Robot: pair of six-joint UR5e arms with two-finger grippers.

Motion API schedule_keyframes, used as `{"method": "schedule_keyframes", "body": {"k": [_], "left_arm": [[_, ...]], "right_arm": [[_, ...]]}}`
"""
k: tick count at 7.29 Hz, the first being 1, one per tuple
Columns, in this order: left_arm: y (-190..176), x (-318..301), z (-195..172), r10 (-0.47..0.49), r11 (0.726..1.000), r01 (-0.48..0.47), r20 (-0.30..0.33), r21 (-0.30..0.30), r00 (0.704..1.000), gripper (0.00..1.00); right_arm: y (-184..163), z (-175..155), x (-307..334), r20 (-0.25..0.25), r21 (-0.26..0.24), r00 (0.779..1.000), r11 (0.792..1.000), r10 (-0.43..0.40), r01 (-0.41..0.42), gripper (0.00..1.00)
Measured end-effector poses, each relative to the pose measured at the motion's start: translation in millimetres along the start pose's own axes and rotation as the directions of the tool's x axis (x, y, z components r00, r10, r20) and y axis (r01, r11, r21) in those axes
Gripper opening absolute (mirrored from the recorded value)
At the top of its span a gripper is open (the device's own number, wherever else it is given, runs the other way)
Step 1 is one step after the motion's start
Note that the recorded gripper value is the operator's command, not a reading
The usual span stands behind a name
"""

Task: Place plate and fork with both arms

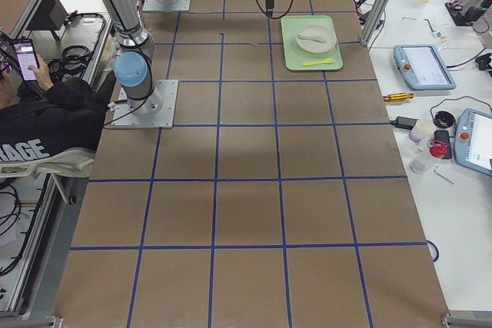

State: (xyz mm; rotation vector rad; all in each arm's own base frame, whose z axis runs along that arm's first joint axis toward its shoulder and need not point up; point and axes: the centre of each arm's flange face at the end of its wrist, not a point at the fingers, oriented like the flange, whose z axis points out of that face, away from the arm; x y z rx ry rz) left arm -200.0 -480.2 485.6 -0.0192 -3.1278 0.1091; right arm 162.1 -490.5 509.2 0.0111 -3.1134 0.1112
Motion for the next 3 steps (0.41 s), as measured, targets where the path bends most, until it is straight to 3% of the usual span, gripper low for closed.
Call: {"method": "schedule_keyframes", "body": {"k": [3], "left_arm": [[-3.1, -0.1, -6.8, 0.0, 1.0, 0.0, -0.003, 0.015, 1.0, 1.0]], "right_arm": [[-1.3, 11.8, -5.4, 0.02, -0.033, 1.0, 0.999, -0.005, 0.006, 1.0]]}}
